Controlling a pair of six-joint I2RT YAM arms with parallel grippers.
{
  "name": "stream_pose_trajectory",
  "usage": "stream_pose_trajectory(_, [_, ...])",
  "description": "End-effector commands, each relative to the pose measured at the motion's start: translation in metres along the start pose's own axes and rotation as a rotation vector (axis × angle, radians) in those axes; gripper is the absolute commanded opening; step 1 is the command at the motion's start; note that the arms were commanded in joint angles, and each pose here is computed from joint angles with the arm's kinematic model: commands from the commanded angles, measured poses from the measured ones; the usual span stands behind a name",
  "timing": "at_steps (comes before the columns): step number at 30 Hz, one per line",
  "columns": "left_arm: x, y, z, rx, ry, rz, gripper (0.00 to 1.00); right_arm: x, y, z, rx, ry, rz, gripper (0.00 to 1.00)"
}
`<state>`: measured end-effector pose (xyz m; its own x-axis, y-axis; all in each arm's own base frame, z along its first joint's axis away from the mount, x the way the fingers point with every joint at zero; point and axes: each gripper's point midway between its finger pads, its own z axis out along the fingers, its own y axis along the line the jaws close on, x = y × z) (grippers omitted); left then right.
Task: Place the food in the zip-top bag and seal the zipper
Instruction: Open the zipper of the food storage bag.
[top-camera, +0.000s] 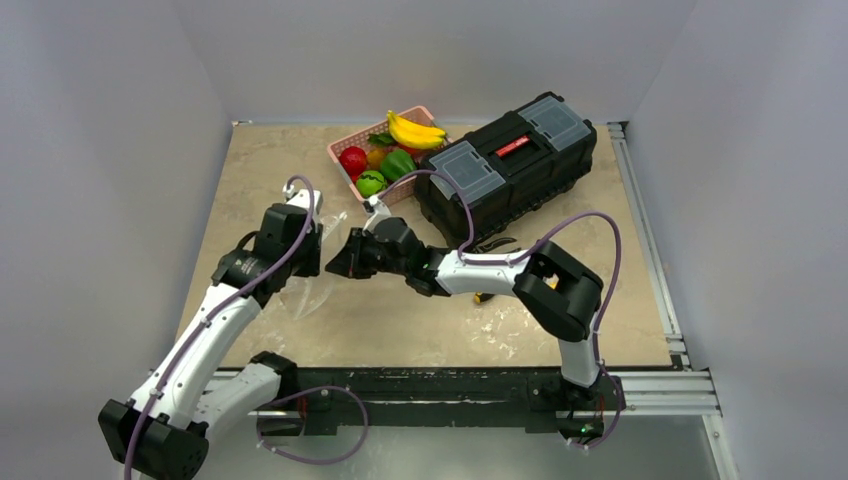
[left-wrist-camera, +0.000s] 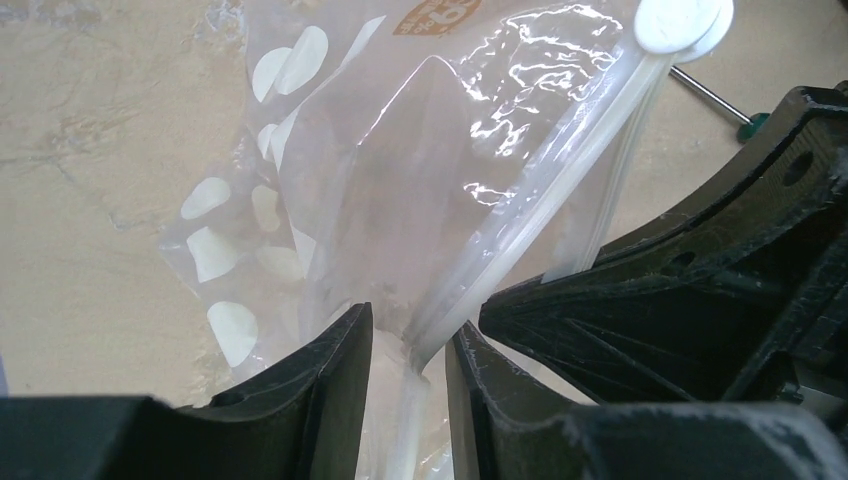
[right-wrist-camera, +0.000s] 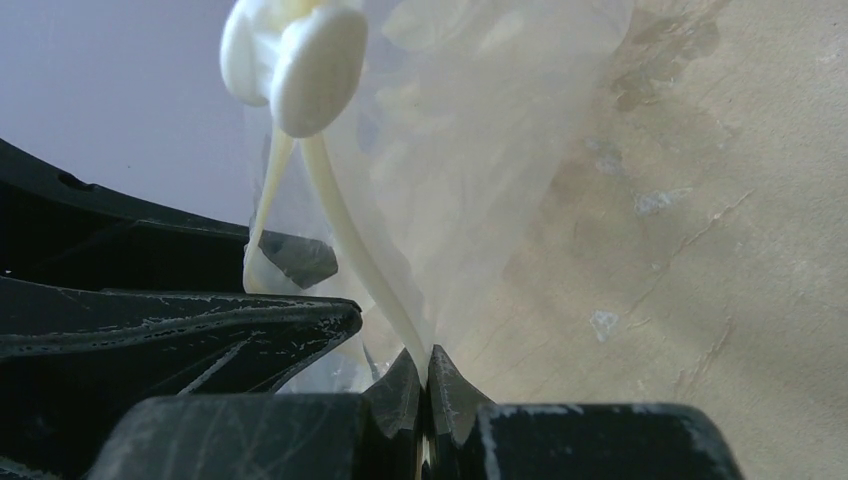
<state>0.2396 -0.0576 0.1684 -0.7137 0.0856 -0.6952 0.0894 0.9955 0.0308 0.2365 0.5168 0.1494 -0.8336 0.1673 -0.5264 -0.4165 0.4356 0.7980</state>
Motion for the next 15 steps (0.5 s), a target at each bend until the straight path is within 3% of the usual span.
stream_pose_trajectory(1, [-0.009,0.010,-0.004,-0.064,-0.031,0.034,0.33,-0.007,0.029,-0.002,-0.063,-0.007,-0.004,0.00])
stream_pose_trajectory(9, [-0.011,0.015,-0.007,-0.120,-0.030,0.067,0.35,-0.002,0.039,0.002,-0.041,-0.016,0.002,0.00])
stream_pose_trajectory(15, [-0.012,0.028,-0.016,-0.252,-0.032,0.109,0.34,0.000,0.031,0.004,0.089,-0.045,0.037,0.00])
